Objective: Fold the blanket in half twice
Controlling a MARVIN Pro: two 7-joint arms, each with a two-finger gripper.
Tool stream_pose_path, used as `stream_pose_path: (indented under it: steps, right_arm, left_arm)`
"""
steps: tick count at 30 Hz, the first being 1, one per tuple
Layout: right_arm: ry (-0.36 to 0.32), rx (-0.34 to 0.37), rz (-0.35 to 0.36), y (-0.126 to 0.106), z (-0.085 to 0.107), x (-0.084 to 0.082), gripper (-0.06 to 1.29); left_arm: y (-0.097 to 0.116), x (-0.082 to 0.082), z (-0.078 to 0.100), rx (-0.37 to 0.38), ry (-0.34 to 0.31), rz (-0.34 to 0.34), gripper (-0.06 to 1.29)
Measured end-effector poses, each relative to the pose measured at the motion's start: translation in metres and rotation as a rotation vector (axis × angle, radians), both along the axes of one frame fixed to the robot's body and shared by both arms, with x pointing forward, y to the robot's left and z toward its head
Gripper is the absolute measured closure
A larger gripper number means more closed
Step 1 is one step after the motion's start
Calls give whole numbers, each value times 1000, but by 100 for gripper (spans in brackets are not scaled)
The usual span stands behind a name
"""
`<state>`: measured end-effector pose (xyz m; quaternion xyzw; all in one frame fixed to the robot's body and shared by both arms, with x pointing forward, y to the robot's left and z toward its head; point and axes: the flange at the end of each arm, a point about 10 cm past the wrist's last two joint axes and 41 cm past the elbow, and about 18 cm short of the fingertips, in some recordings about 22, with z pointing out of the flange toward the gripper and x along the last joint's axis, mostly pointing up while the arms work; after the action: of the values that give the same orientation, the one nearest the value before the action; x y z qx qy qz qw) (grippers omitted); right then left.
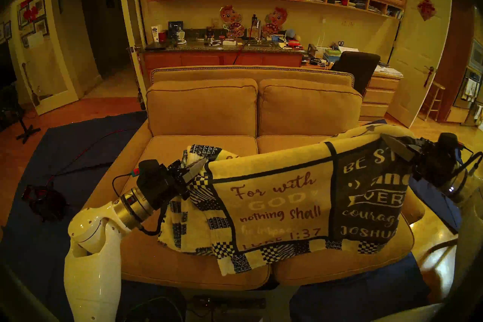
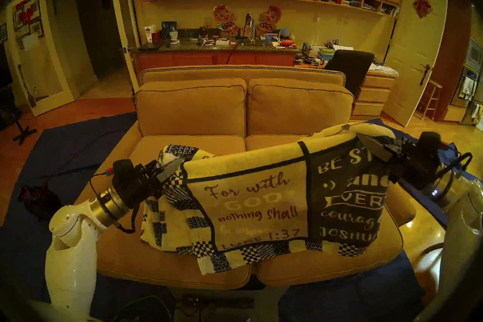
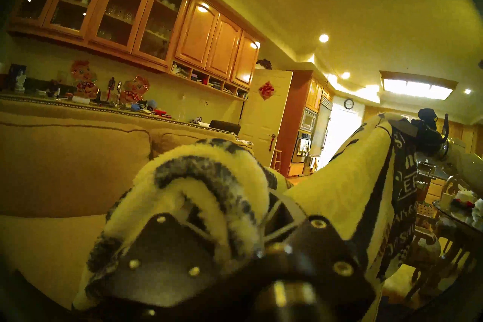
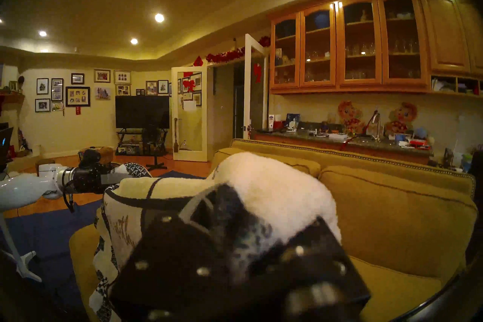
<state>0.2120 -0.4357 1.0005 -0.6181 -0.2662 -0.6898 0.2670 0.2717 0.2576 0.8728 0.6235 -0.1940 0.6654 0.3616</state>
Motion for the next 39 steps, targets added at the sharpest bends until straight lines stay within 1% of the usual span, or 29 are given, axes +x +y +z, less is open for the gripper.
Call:
stream_pose_path:
  steps: [3, 6, 9, 12, 13, 14, 17, 20, 24, 28, 30, 33, 34, 39]
  right_arm:
    - [-13, -7, -10, -1, 5, -17, 117]
    - [-24, -12, -23, -3, 9, -35, 117]
    - [-29, -15, -31, -2, 13, -49, 117]
    - [-30, -15, -35, 0, 16, -64, 117]
    - [-30, -16, -36, 1, 18, -68, 117]
    - [-31, -18, -37, 3, 21, -76, 117]
    - [-35, -21, -40, 5, 26, -87, 117]
    - [-38, -28, -42, 8, 33, -104, 117]
    - [-37, -23, -41, 11, 36, -116, 117]
    - [-30, 1, -38, 13, 35, -129, 117]
    - [-28, 11, -37, 14, 34, -132, 117]
    - [-28, 20, -35, 15, 33, -135, 117]
    - [-31, 28, -35, 15, 32, -137, 117]
    - [-55, 40, -32, 17, 34, -141, 117]
  left_arm:
    - [0, -7, 11, 17, -41, -2, 107]
    - [-2, -11, 27, 39, -94, -6, 107]
    - [-2, -12, 41, 60, -132, -2, 108]
    - [-3, -11, 54, 90, -163, 17, 108]
    - [-4, -10, 58, 102, -168, 23, 108]
    - [-5, -8, 66, 125, -175, 33, 108]
    - [-9, -7, 76, 152, -180, 40, 108]
    - [-17, -7, 88, 183, -176, 42, 108]
    - [-22, -11, 97, 204, -176, 39, 108]
    - [-28, -22, 109, 224, -192, 27, 108]
    - [-29, -26, 112, 226, -201, 18, 108]
    - [-29, -29, 114, 227, -206, 11, 108]
    - [-29, -33, 114, 226, -208, 6, 108]
    - [-24, -40, 113, 222, -215, 5, 108]
